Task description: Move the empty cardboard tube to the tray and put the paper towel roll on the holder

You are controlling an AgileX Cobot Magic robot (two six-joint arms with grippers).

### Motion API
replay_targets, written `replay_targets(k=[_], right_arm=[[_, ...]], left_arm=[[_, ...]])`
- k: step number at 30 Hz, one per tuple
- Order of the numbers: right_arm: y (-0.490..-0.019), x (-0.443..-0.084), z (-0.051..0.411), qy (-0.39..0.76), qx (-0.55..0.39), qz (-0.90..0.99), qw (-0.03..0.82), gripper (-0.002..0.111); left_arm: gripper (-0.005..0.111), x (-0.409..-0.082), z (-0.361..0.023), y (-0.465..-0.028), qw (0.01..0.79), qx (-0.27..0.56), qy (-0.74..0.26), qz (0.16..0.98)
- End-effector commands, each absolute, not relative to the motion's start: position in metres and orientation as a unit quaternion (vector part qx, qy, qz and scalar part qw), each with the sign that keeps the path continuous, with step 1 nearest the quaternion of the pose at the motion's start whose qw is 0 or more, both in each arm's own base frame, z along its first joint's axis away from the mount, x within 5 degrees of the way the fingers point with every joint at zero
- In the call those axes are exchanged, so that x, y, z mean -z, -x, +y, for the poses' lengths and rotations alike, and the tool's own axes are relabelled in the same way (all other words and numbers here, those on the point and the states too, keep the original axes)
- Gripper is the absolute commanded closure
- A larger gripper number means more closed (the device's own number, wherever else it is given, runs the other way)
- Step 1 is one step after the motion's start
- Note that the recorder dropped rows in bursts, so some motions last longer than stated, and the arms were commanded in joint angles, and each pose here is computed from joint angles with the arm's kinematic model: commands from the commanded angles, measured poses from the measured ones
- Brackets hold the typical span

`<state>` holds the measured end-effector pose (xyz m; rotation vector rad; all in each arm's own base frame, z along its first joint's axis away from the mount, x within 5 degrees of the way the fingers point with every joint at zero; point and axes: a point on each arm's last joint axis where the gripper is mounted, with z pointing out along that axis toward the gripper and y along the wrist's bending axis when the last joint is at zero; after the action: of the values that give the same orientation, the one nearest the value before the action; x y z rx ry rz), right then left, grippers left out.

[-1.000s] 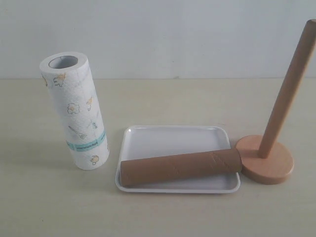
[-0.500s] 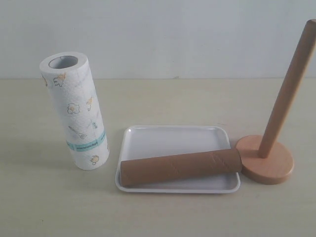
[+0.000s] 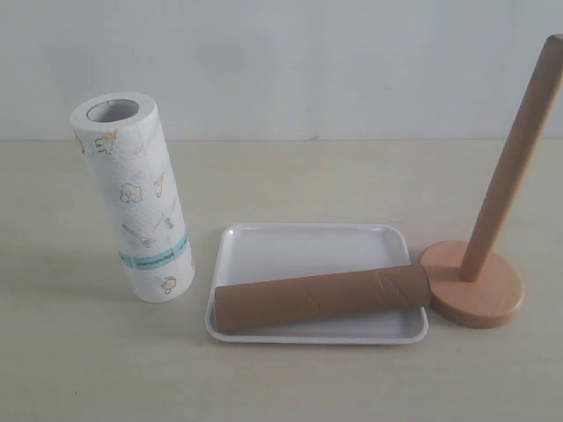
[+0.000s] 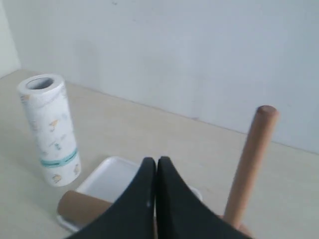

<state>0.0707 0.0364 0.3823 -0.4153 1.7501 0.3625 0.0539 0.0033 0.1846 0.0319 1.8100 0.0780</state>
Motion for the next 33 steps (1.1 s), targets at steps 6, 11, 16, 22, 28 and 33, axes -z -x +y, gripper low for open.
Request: replay_targets(k=[6,11,16,22,28,33], right_arm=[[-0.057,-0.301,0.010,0.129,-0.039,0.717,0.684,0.108],[-0.054,-0.256,0.009,0.094,-0.042,0.682,0.724,0.108],[-0.055,-0.213,0.013,0.097,-0.062,0.669,0.735,0.108],[-0.056,-0.206,0.007,0.042,-0.054,0.703,0.708,0.108],[-0.056,-0.194,-0.001,-0.019,-0.025,0.751,0.660,0.108],[-0.054,-0.184,-0.004,-0.025,-0.008,0.785,0.619,0.108]], left_arm=[[0.103,-0.185,0.003,-0.054,0.622,-0.029,-0.010,0.782],[0.103,-0.185,0.003,-0.054,0.622,-0.029,-0.010,0.782],[0.103,-0.185,0.003,-0.054,0.622,-0.029,-0.010,0.782],[0.103,-0.185,0.003,-0.054,0.622,-0.029,-0.010,0.782],[0.103,-0.185,0.003,-0.054,0.622,-0.029,-0.010,0.782],[0.103,-0.185,0.003,-0.054,0.622,-0.029,-0.010,0.782]])
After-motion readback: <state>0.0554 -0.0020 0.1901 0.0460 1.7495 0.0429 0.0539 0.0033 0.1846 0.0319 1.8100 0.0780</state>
